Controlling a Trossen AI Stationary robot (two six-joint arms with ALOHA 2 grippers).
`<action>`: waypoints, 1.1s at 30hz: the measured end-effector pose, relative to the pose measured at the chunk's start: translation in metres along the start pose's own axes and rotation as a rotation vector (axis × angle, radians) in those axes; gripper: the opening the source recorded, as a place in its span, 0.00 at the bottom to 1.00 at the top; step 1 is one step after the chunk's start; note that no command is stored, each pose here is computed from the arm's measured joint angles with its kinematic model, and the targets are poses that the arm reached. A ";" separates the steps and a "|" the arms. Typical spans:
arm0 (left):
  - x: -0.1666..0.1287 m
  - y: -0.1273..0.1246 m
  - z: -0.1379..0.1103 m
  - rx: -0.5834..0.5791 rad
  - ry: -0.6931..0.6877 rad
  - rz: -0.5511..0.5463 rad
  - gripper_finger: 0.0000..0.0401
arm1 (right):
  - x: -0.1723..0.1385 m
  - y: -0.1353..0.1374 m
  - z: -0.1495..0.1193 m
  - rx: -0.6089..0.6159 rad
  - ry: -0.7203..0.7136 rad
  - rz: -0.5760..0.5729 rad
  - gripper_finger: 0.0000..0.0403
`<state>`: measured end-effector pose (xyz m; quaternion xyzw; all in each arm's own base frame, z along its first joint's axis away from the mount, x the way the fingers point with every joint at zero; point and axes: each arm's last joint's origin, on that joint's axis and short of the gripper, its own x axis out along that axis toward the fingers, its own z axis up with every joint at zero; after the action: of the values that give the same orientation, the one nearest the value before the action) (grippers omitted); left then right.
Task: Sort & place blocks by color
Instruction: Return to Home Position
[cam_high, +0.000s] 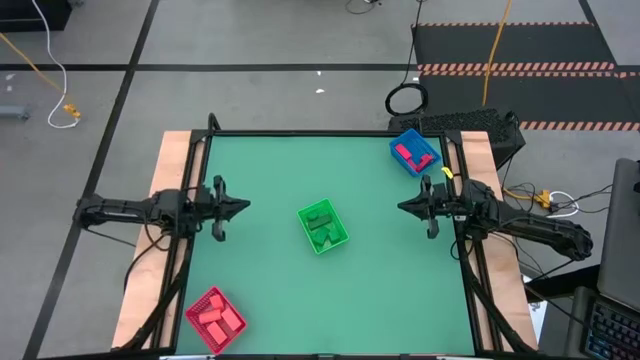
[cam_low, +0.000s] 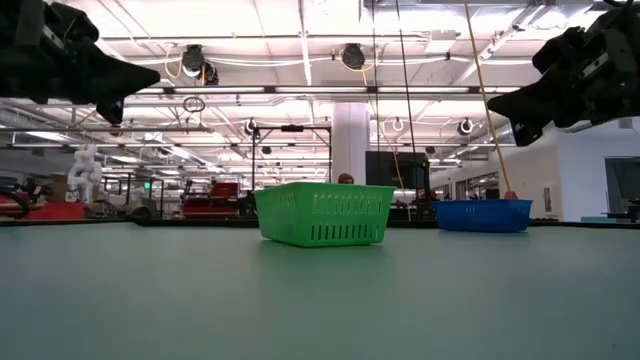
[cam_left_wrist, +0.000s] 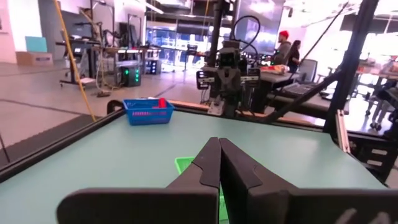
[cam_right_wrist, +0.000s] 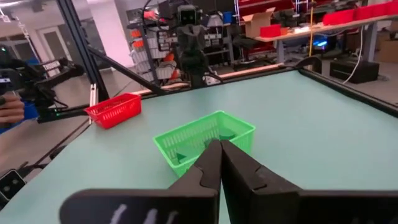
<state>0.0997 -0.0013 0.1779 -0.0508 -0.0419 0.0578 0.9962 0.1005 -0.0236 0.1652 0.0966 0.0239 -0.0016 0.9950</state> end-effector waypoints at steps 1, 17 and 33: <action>-0.001 0.000 -0.002 0.001 -0.005 -0.006 0.00 | 0.000 0.000 0.000 -0.004 -0.001 0.000 0.00; -0.003 0.000 -0.007 0.118 0.039 -0.025 0.03 | 0.000 0.001 -0.001 -0.036 0.015 0.031 0.00; -0.003 0.000 -0.007 0.189 0.036 -0.055 0.06 | 0.000 -0.001 -0.001 -0.040 0.006 -0.033 0.00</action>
<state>0.0972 -0.0027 0.1705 0.0438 -0.0195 0.0332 0.9983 0.1001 -0.0244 0.1640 0.0762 0.0285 -0.0174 0.9965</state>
